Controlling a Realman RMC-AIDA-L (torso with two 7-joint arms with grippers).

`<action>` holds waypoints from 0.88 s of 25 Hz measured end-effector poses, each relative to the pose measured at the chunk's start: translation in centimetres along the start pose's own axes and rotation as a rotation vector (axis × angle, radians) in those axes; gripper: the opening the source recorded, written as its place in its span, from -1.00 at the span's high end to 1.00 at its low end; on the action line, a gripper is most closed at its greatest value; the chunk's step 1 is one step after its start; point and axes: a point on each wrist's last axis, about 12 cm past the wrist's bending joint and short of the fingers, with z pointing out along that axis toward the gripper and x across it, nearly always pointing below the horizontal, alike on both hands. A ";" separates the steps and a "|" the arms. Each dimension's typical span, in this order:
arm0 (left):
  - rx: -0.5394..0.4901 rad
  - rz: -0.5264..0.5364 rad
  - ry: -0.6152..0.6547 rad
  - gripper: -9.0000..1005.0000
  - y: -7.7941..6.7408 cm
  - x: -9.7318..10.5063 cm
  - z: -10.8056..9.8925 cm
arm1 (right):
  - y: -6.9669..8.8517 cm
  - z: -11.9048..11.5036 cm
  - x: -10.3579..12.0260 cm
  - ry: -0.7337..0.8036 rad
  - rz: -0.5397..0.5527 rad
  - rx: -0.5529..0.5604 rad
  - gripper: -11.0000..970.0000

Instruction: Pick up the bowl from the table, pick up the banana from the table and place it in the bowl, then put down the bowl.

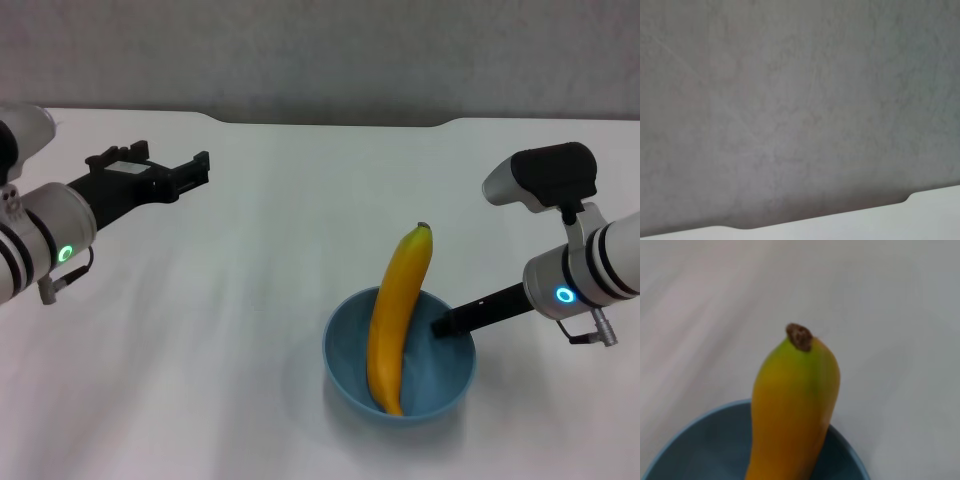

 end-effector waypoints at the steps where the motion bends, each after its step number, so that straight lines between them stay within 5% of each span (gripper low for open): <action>1: 0.000 0.000 0.000 -0.78 0.0 0.0 0.0 | 0.0 0.0 0.0 -0.003 -0.003 0.001 0.83; 4: -0.012 -0.007 0.002 -0.78 0.3 0.2 -0.3 | -0.1 0.0 -0.1 -0.014 -0.010 0.009 0.83; 17: -0.039 -0.027 0.024 -0.78 1.2 1.3 -0.9 | -0.3 -2.9 0.3 -0.208 -0.049 -0.050 -0.54; 22: -0.084 -0.078 0.045 -0.78 2.5 2.5 -1.4 | -0.8 -4.5 1.3 -0.335 -0.073 -0.074 -0.70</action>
